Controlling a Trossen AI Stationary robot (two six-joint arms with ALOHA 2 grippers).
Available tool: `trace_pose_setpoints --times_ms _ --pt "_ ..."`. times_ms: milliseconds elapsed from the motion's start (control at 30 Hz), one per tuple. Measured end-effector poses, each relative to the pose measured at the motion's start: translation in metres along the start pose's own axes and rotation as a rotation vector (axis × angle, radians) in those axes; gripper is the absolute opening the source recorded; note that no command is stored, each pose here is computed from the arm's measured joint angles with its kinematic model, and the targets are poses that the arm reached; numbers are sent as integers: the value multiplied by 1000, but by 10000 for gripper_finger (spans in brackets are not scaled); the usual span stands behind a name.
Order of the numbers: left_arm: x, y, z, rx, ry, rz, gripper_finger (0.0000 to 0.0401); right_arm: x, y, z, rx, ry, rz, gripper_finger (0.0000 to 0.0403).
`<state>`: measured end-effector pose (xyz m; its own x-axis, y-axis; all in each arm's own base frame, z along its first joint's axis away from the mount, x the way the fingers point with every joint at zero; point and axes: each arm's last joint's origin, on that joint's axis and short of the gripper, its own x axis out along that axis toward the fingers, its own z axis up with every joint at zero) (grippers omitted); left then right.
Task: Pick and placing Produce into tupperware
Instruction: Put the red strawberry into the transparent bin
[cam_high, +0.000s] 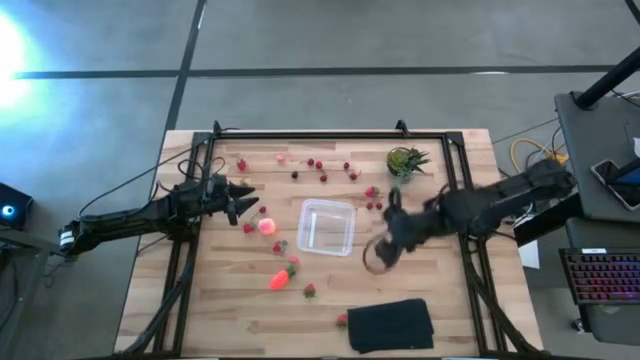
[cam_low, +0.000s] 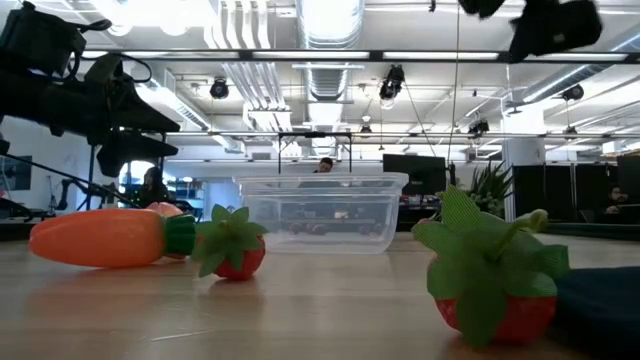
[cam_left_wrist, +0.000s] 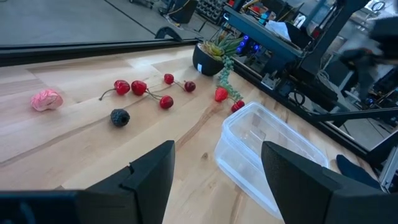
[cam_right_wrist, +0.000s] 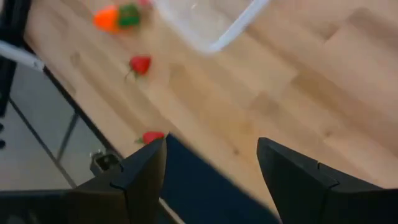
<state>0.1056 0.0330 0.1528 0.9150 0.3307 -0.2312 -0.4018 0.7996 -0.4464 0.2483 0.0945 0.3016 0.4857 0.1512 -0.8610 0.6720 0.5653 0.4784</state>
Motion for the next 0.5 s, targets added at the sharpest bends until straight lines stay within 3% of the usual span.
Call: trace_pose_setpoints --times_ms 100,267,500 --pt "0 0 0 0 0 0 226 8 22 -20 -115 -14 -18 244" --pt "0 0 0 0 2 1 226 19 49 -61 -430 35 -68 244" --pt "0 0 0 0 1 0 226 32 57 -105 -722 135 -242 244"
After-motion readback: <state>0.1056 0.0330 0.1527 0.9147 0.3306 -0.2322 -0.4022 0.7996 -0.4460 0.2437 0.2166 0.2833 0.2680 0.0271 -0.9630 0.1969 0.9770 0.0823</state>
